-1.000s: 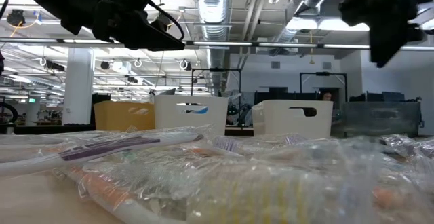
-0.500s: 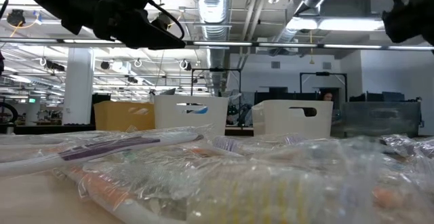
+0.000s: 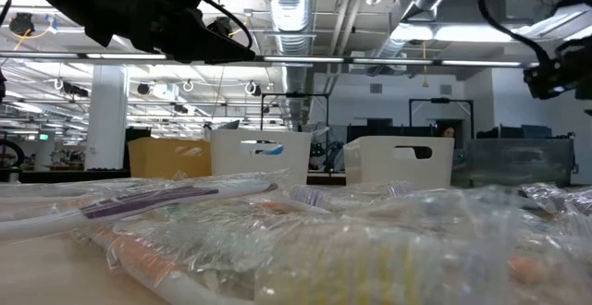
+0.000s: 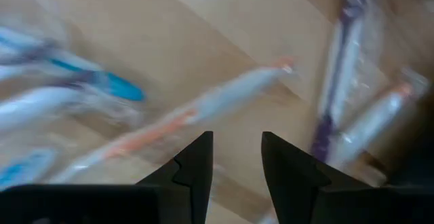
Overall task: Pick & Place Toothbrushes
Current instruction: Put the purple toothbrush into the right white bin
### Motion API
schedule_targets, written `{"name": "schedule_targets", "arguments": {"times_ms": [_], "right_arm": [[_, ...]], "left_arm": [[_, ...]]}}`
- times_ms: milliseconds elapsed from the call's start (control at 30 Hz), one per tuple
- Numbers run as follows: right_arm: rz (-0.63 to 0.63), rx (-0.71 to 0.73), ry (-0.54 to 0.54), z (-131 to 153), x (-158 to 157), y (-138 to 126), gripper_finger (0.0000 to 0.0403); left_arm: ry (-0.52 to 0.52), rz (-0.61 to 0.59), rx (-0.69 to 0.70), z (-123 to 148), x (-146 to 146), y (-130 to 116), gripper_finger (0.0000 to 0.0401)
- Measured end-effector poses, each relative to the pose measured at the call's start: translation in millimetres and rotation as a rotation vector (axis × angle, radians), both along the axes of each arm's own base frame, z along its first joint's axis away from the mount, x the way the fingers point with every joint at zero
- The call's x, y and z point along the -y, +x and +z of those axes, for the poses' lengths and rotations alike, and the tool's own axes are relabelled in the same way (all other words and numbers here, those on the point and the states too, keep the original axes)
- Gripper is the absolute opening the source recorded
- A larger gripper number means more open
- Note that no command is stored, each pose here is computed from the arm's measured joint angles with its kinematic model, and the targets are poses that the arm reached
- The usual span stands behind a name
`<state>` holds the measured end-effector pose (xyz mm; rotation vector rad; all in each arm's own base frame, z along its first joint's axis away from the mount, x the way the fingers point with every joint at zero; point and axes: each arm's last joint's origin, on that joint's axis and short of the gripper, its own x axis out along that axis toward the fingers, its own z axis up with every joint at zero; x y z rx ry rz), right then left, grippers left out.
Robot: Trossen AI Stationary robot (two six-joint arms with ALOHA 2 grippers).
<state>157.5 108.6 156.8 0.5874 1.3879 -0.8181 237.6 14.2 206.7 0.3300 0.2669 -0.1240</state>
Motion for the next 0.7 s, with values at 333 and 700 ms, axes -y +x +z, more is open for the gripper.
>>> {"name": "schedule_targets", "arguments": {"times_ms": [333, 700], "right_arm": [[0.007, -0.076, 0.011, 5, 10, -4, 0.0115], [-0.008, -0.155, -0.042, 6, 18, -11, 0.0101]], "left_arm": [[0.0, 0.0, 0.003, 0, 0, 0, 0.0141], [0.001, 0.0, 0.003, 0, 0, 0, 0.0141]]}}
